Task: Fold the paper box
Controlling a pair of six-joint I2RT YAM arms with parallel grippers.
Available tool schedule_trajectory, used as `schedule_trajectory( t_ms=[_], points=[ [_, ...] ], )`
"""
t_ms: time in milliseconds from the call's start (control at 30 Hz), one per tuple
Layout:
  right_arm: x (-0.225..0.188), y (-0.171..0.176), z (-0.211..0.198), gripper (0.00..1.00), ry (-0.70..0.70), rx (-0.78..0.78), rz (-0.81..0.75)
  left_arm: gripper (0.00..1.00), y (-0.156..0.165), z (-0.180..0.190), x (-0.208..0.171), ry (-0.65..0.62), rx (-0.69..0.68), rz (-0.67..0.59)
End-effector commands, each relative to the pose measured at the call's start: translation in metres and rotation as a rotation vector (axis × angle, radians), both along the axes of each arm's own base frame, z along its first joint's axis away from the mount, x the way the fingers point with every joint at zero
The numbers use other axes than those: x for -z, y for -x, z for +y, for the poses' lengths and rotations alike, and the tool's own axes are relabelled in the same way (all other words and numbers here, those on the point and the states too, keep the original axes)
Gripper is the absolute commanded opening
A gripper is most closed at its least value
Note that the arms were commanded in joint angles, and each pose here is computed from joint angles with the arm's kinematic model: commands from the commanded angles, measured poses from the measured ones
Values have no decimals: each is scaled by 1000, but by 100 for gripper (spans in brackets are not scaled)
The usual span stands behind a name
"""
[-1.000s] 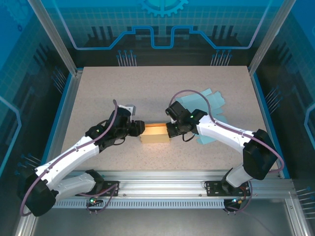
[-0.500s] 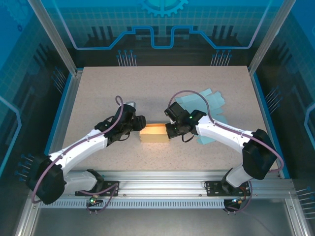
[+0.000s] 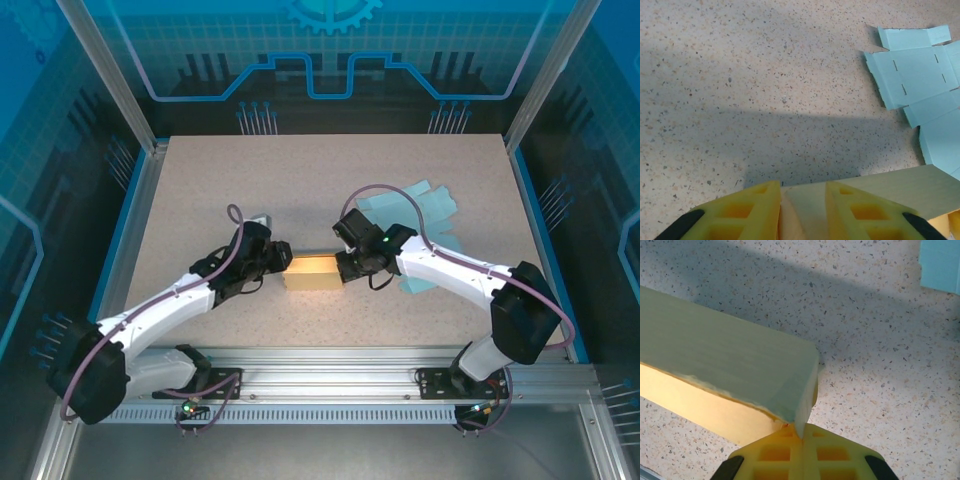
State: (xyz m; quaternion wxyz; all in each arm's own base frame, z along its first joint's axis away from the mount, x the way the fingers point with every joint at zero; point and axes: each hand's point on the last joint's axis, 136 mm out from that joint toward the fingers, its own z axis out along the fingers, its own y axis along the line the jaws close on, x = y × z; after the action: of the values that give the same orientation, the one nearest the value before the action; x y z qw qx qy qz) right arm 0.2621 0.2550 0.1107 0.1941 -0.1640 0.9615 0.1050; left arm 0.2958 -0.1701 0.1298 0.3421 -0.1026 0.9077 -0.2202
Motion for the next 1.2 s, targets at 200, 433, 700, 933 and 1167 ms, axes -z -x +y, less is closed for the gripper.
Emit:
schedule_trajectory(
  t_ms=[200, 433, 700, 933, 1167],
  points=[
    [-4, 2, 6, 4, 13, -10, -16, 26, 21, 5, 35, 34, -19, 86],
    [-13, 2, 9, 25, -10, -8, -34, 25, 25, 6, 47, 26, -28, 96],
    [-37, 3, 13, 47, -73, -19, -74, 23, 25, 6, 49, 17, -32, 88],
    [-63, 3, 18, 61, -163, -7, -116, 23, 24, 3, 52, 16, -32, 88],
    [-69, -3, 12, 63, -178, 49, -123, 23, 24, 3, 49, 13, -31, 78]
  ],
)
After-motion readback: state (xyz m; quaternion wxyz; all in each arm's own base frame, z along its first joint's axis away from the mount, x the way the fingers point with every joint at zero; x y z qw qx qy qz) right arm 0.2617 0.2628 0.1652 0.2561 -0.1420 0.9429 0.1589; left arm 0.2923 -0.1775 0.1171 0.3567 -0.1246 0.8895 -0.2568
